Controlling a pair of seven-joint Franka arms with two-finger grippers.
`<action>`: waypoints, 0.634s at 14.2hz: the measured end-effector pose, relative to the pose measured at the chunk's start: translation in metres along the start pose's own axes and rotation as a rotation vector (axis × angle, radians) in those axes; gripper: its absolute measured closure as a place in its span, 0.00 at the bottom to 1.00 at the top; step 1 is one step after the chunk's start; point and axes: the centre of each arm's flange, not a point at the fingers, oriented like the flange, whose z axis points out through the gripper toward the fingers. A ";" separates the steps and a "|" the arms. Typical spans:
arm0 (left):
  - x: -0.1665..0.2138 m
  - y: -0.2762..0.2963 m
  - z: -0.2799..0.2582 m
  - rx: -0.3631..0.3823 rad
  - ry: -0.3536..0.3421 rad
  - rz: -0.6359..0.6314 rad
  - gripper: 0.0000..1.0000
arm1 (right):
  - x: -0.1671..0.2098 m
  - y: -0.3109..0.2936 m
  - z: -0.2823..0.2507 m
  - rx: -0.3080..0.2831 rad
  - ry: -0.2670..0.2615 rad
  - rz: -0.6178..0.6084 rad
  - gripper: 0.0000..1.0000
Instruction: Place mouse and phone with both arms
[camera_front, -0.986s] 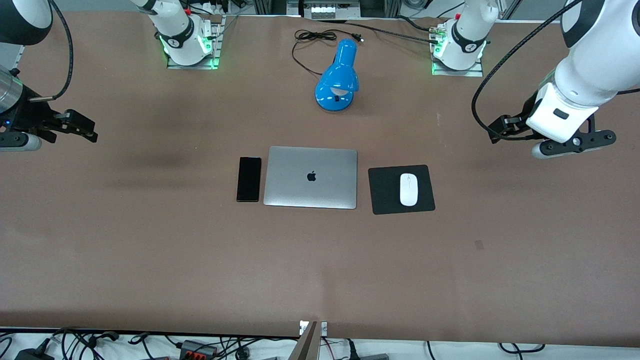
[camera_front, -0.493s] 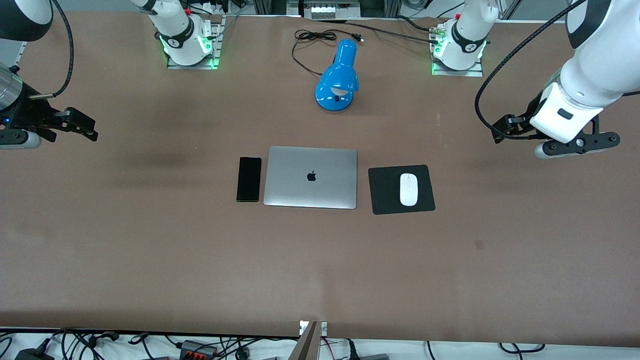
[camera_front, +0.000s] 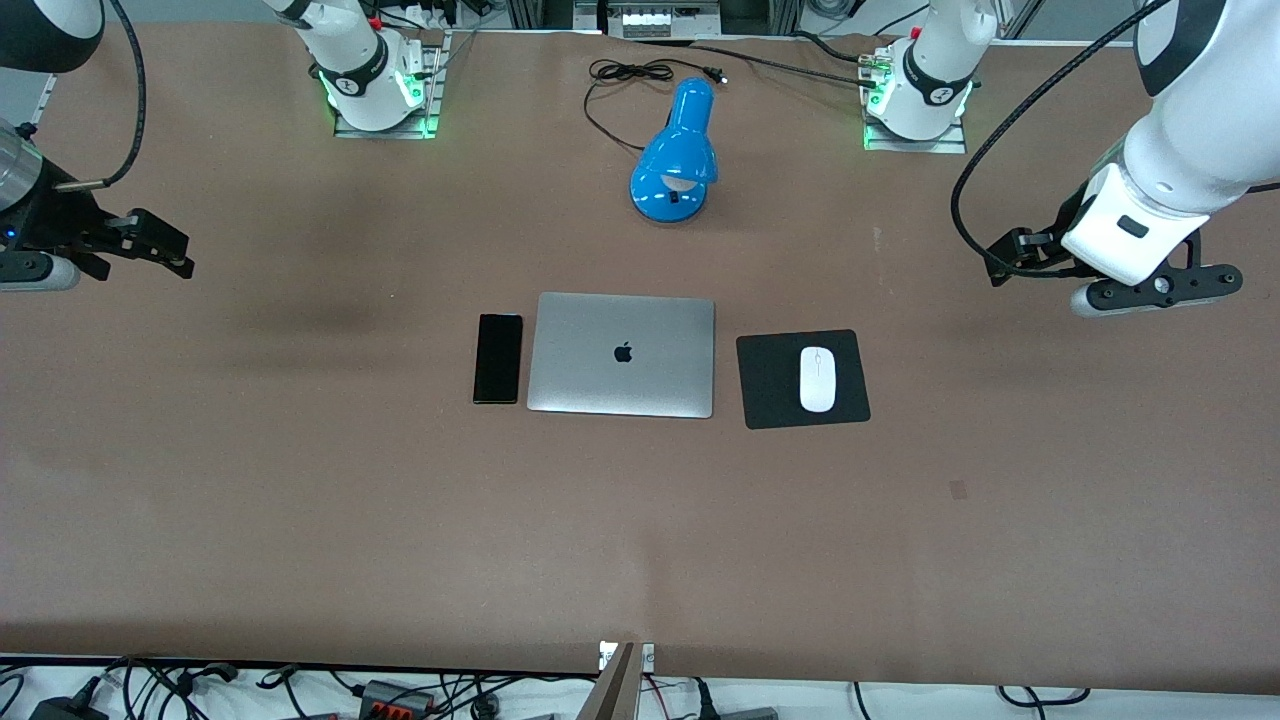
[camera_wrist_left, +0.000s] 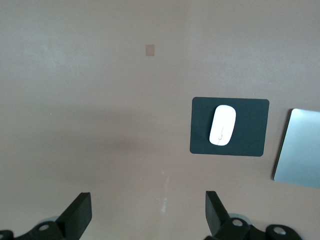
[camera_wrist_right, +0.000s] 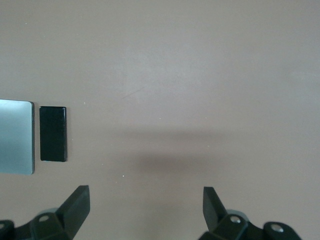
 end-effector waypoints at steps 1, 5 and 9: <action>0.000 0.001 -0.001 -0.001 0.002 0.040 0.00 | 0.000 0.002 0.000 0.000 -0.001 0.004 0.00; 0.001 0.000 -0.006 -0.003 0.013 0.131 0.00 | -0.002 0.000 -0.001 0.000 -0.010 -0.001 0.00; 0.001 0.000 -0.007 -0.004 0.014 0.144 0.00 | -0.008 0.001 -0.010 -0.001 -0.004 0.003 0.00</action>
